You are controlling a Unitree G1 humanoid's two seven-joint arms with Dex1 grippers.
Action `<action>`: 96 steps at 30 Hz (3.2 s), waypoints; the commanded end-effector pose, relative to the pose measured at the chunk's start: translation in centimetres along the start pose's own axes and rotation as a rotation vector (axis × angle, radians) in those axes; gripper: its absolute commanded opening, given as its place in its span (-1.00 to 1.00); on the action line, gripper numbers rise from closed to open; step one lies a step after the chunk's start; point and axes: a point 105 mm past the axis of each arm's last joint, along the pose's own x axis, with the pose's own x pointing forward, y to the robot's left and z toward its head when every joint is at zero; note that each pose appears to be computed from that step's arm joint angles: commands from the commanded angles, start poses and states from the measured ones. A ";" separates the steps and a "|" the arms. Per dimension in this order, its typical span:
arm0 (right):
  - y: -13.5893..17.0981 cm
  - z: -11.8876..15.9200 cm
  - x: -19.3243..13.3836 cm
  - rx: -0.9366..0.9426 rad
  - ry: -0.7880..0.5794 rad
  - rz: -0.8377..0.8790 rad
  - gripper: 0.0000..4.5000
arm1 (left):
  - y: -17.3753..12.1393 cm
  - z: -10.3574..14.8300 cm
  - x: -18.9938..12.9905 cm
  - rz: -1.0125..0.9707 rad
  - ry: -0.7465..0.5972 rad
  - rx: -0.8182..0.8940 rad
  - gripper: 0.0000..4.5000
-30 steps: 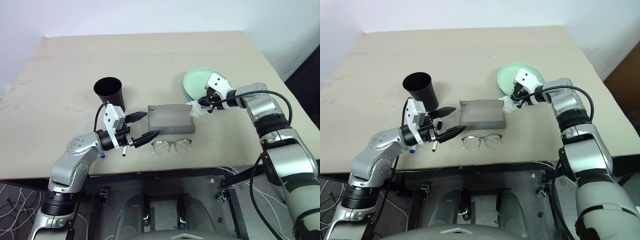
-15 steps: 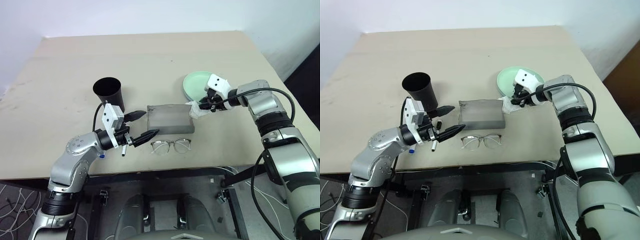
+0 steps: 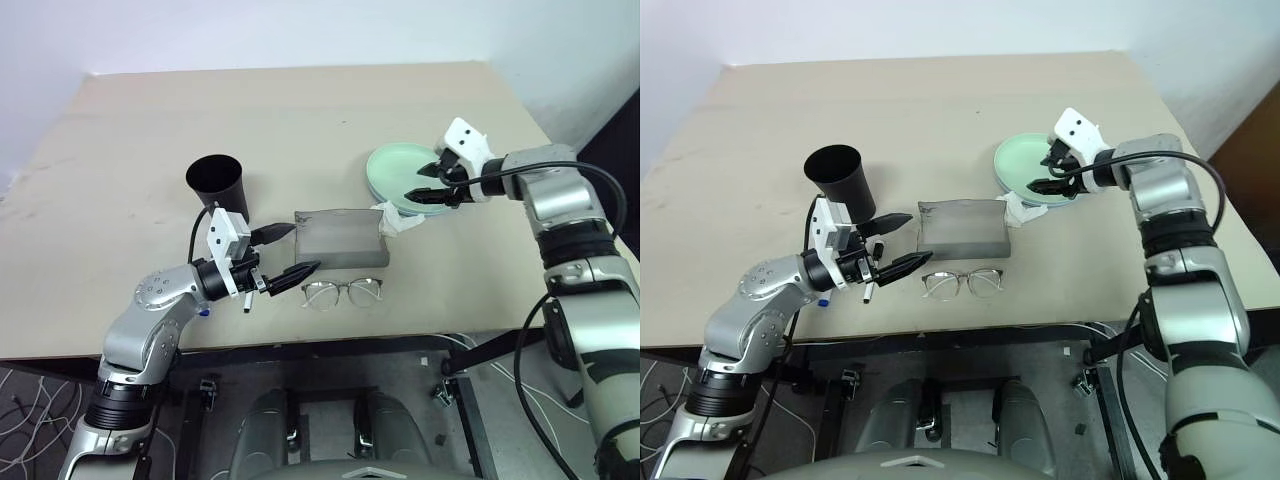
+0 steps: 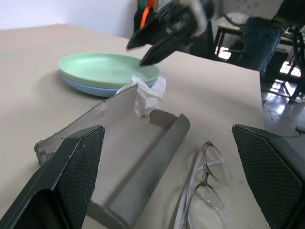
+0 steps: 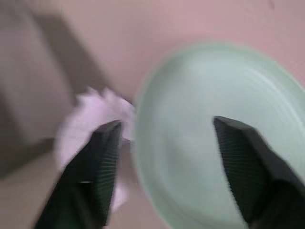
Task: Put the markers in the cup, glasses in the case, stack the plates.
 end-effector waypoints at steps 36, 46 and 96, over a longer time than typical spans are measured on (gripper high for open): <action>3.2 -1.8 2.5 0.237 0.062 0.013 -0.91 | -0.2 1.1 0.0 0.005 -0.025 0.034 1.00; 2.3 0.0 -0.4 0.194 -0.013 0.008 -0.98 | 0.0 1.0 0.0 0.003 -0.026 0.034 1.00; -7.1 4.3 -1.7 0.274 -0.232 -0.423 0.99 | 0.5 1.7 -0.6 0.025 -0.030 0.051 1.00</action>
